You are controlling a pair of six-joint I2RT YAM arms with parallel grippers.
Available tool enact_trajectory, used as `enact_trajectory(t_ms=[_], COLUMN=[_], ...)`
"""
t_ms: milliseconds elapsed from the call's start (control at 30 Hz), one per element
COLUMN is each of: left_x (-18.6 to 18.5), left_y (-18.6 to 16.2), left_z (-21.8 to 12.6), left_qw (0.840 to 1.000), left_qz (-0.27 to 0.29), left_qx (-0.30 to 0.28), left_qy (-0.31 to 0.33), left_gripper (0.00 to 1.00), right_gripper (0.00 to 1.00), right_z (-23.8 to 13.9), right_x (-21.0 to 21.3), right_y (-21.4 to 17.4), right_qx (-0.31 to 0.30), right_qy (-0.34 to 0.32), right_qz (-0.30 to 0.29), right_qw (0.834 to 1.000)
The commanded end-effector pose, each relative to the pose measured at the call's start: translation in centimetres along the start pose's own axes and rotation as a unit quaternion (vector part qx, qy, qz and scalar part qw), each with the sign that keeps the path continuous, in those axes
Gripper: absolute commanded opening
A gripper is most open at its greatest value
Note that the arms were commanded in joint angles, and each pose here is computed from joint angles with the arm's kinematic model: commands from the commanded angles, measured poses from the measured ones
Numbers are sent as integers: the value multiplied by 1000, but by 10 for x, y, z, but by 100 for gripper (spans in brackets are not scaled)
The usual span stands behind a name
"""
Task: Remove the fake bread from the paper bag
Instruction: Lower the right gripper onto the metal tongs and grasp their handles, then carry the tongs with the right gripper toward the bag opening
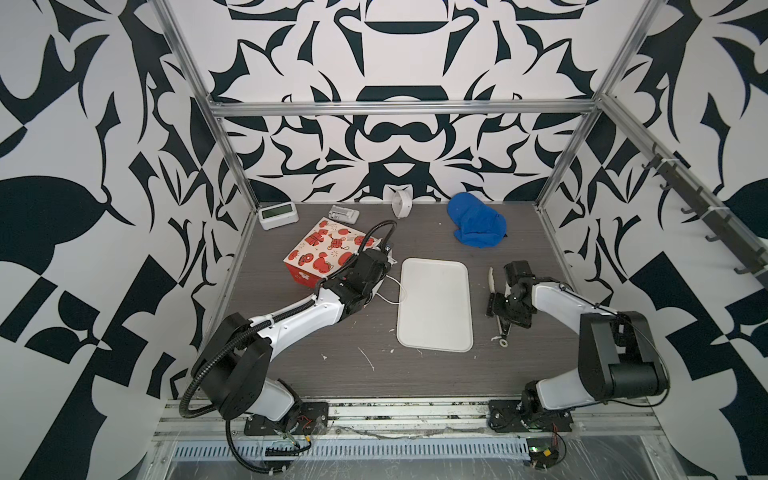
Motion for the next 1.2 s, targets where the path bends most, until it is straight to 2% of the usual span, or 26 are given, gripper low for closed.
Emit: enact_trajectory(t_ms=[0,100,200,233,267,300,333,633,767,833,933,1000,1167], left_x=[9,9,8,8,9,9,9,11,13,13,13,12,13], left_y=[2,1,0,0,0,1,1,2,2,1,0,0,2], left_z=[-8,-8,-7,-8,-8,-8,-9,-11,-13,-13,-13,-12,-12], left_qw=[1000,1000,1000,1000,1000,1000,1000,1000,1000,1000,1000,1000,1000], left_qz=[-11,-11,-7,-8,-8,-10,-10,-8,-6,-3,0,0,-9], left_qx=[-9,-9,-4,-4,-4,-6,-6,-8,-7,-6,-3,-3,-8], left_qy=[8,7,6,7,8,8,7,6,6,8,10,9,7], left_gripper=[14,14,13,13,13,13,13,13,13,13,13,13,13], right_gripper=[84,75,57,45,28,17,13,12,12,12,12,12,12], right_z=[1,4,6,6,5,4,3,-21,-51,-67,-92,-106,-119], right_x=[-1,1,3,2,2,1,0,-5,19,42,83,117,186], right_y=[1,1,0,0,0,0,0,-3,-11,-20,-42,-63,-112], right_qx=[11,19,26,25,23,19,17,-10,0,15,32,50,98], right_qy=[2,7,10,8,7,6,6,10,91,135,182,231,332], right_qz=[11,9,9,10,11,12,13,9,-15,-58,-153,-209,-289], right_qw=[1000,1000,1000,1000,1000,1000,1000,1000,996,989,971,949,893])
Point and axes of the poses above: each gripper's point midway between its finger pads, its own z axis out along the fingers, its own x axis along the line the jaws close on, y = z × x, the point moved 3 cm from there along -z, back along the fingers, and after that the axes turned 10 degrees about z, right-handed, at the moved point
